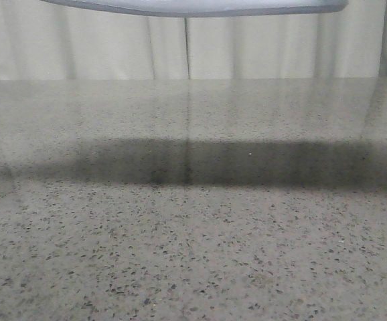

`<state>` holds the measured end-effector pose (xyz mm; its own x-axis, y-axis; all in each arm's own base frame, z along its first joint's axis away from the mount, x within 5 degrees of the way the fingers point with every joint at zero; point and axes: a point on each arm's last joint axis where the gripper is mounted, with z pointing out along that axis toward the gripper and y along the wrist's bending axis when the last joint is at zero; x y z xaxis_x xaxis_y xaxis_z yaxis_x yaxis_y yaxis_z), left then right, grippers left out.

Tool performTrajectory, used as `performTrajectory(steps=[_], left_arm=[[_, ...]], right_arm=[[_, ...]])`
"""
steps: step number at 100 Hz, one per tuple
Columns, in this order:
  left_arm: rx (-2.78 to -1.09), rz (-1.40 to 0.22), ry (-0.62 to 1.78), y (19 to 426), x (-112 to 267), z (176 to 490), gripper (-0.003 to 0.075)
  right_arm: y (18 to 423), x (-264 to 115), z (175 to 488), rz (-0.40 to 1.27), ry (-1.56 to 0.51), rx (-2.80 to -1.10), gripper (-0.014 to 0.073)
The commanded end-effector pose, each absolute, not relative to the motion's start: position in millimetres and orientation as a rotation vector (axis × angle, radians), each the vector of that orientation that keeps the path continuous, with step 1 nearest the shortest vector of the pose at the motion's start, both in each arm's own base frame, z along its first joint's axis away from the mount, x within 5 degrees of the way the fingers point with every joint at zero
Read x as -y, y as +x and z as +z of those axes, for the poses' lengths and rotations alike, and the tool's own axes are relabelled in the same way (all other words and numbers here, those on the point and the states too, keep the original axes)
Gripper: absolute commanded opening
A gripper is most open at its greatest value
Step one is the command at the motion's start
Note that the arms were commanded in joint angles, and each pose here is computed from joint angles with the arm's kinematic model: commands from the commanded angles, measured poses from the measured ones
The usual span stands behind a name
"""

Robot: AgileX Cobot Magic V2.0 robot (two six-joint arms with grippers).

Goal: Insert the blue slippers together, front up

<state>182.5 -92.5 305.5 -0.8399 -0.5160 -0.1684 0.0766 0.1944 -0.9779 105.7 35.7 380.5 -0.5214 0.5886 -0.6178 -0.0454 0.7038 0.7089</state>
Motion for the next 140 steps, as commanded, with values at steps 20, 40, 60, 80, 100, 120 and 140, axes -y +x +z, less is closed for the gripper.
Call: performTrajectory(steps=[20,40,60,80,100,120,140], left_arm=[[-1.869,-1.954,-0.314,172,99,332,0.0016],[-1.866,-2.007,-0.261,168,101,334,0.0016],[-1.865,-2.032,-0.233,166,101,335,0.0016],[-1.863,-2.060,-0.205,163,102,337,0.0016],[-1.862,-2.085,-0.177,161,103,338,0.0016],[-1.861,-2.100,-0.159,160,103,338,0.0016],[-1.861,-2.100,-0.159,160,103,338,0.0016]], right_arm=[[111,-36,395,0.887,0.415,-1.889,-0.0107],[122,-40,394,0.961,0.402,-1.887,-0.0107],[132,-39,385,0.952,0.425,-1.912,-0.0107],[139,-39,385,0.941,0.390,-1.883,-0.0107],[152,-38,380,0.943,0.420,-1.909,-0.0107],[163,-43,375,1.005,0.383,-1.945,-0.0107],[176,-52,368,1.117,0.306,-1.986,-0.0107]])
